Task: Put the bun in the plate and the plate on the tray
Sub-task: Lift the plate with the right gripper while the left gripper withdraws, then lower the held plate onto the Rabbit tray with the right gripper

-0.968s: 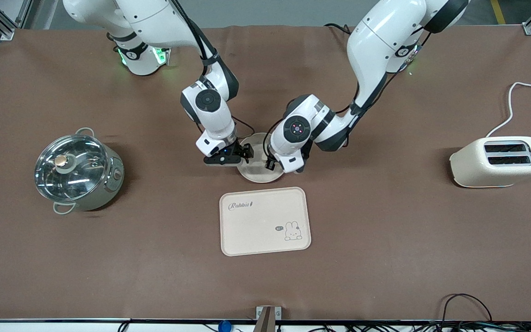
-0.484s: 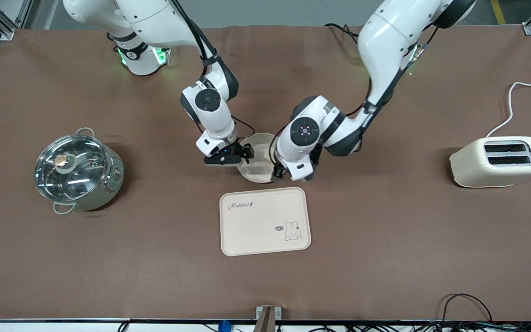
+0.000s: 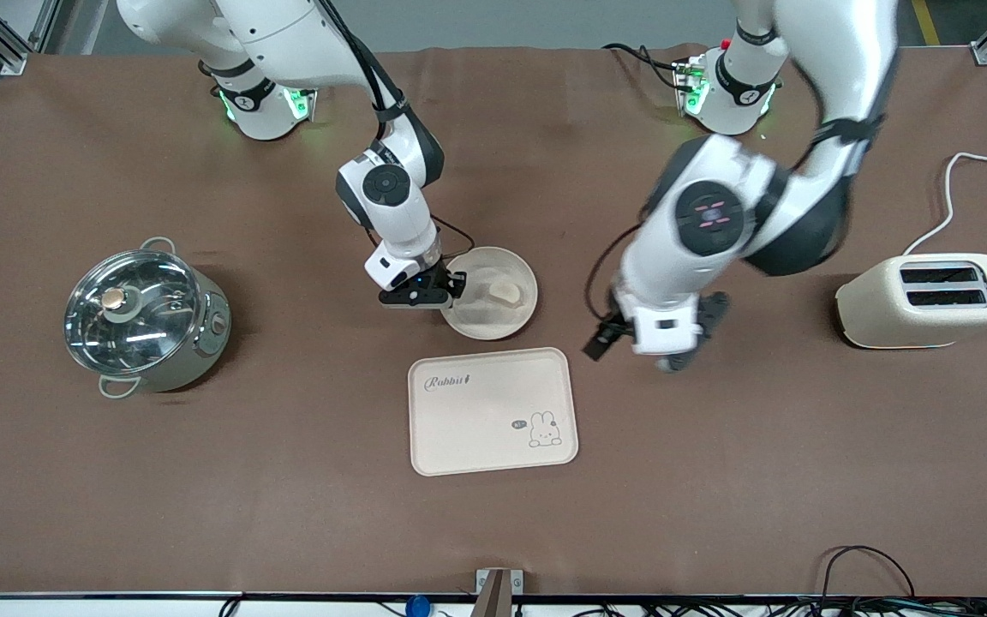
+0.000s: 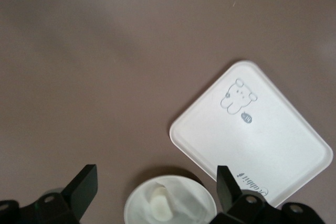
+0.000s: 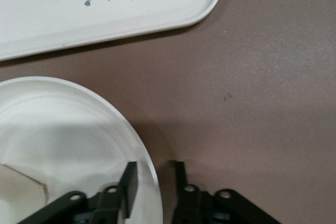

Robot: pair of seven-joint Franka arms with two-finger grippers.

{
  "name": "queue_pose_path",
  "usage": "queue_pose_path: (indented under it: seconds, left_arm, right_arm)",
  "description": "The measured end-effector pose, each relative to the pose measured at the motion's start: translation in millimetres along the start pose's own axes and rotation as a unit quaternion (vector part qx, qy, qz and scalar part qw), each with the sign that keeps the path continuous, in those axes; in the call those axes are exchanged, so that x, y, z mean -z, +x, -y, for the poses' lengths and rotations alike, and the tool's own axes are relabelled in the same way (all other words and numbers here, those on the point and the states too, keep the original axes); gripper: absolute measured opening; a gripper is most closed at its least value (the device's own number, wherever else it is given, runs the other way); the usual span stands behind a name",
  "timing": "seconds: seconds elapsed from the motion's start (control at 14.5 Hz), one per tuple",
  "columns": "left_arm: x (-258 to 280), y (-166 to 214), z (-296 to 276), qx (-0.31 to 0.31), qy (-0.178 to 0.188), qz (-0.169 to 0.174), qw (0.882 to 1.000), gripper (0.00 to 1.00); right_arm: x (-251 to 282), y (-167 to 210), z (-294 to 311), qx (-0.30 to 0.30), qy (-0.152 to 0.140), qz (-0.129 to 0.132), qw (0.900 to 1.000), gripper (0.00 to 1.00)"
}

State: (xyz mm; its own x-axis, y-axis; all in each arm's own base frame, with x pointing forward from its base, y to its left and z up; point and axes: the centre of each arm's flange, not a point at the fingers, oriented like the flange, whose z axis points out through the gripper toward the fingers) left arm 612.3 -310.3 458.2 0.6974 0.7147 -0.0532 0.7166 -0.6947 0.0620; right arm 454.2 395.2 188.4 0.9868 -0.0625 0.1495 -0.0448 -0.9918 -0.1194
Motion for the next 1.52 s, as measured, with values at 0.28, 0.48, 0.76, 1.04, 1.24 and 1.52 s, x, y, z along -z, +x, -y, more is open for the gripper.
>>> queue_pose_path:
  seconds: [0.28, 0.48, 0.76, 1.04, 1.24, 1.52]
  left_arm:
    - [87.5, 74.9, 59.6, -0.116, -0.007, -0.032, 0.993, 1.0]
    - [138.5, 115.4, 112.8, -0.198, 0.01, -0.044, 0.979, 1.0]
    - [188.5, 136.9, 171.4, -0.285, 0.037, -0.044, 0.957, 1.0]
    - [222.4, 125.1, 206.7, -0.35, 0.057, -0.034, 0.934, 1.0]
    - [229.6, 108.5, 224.9, -0.372, 0.054, -0.026, 0.926, 1.0]
    - [228.6, 93.2, 240.0, -0.378, 0.052, -0.018, 0.924, 1.0]
  right_arm:
    - [5.8, 0.4, 4.0, -0.001, 0.007, -0.005, 1.0, 0.08]
    - [5.9, 0.5, 4.1, -0.003, 0.007, -0.005, 1.0, 0.08]
    - [23.3, 10.6, 12.1, -0.021, 0.02, -0.015, 0.999, 0.07]
    - [67.8, 58.7, 23.8, -0.099, 0.066, -0.025, 0.993, 0.05]
    - [111.2, 103.6, 35.1, -0.153, 0.109, -0.023, 0.982, 0.05]
    - [114.2, 137.1, 30.2, -0.175, 0.119, -0.031, 0.977, 0.05]
